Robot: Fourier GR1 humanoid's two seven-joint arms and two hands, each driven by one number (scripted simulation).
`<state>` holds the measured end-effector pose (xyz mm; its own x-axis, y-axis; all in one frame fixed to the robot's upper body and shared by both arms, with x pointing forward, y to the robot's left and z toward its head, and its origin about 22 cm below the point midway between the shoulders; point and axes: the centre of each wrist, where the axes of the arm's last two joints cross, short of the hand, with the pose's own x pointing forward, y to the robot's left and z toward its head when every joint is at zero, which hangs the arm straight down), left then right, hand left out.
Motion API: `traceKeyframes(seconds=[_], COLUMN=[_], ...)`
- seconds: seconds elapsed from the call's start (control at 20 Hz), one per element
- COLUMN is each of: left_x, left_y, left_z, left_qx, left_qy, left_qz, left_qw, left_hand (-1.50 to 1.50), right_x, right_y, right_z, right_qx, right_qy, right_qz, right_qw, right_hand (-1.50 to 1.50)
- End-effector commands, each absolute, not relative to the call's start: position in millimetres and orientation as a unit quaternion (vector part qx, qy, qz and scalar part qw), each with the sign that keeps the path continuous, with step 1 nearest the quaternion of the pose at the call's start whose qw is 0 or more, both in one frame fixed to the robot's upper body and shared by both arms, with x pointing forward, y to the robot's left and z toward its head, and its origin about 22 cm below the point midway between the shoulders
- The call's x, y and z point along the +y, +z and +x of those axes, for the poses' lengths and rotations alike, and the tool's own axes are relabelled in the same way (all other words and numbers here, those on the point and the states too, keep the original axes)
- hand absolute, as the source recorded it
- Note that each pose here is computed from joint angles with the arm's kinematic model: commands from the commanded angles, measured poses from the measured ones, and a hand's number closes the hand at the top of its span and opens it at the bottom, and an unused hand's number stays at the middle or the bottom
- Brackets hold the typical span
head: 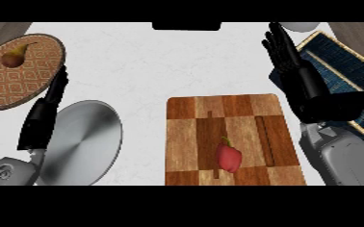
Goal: Pick the bell pepper from the cutting board and place it in the basket
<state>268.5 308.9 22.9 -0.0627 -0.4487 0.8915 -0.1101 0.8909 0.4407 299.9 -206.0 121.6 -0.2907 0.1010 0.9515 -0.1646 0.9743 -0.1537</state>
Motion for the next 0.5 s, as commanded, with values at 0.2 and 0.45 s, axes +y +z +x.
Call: traceKeyframes(seconds=[0.2,0.45], left_x=[333,306], left_y=[43,31], left_z=[291,291], left_qx=[-0.669,-0.643], left_qy=[-0.044,-0.040], left_qz=[0.140,0.087], left_qw=[0.728,0.759], left_hand=[0.00,0.00], right_x=[-224,-170], right_y=[167,127], right_z=[315,282], right_qx=[-0.855,-0.801], right_qy=[0.131,0.445], right_qz=[0.028,-0.050], right_qw=[0.501,0.396], right_hand=[1.50,-1.50])
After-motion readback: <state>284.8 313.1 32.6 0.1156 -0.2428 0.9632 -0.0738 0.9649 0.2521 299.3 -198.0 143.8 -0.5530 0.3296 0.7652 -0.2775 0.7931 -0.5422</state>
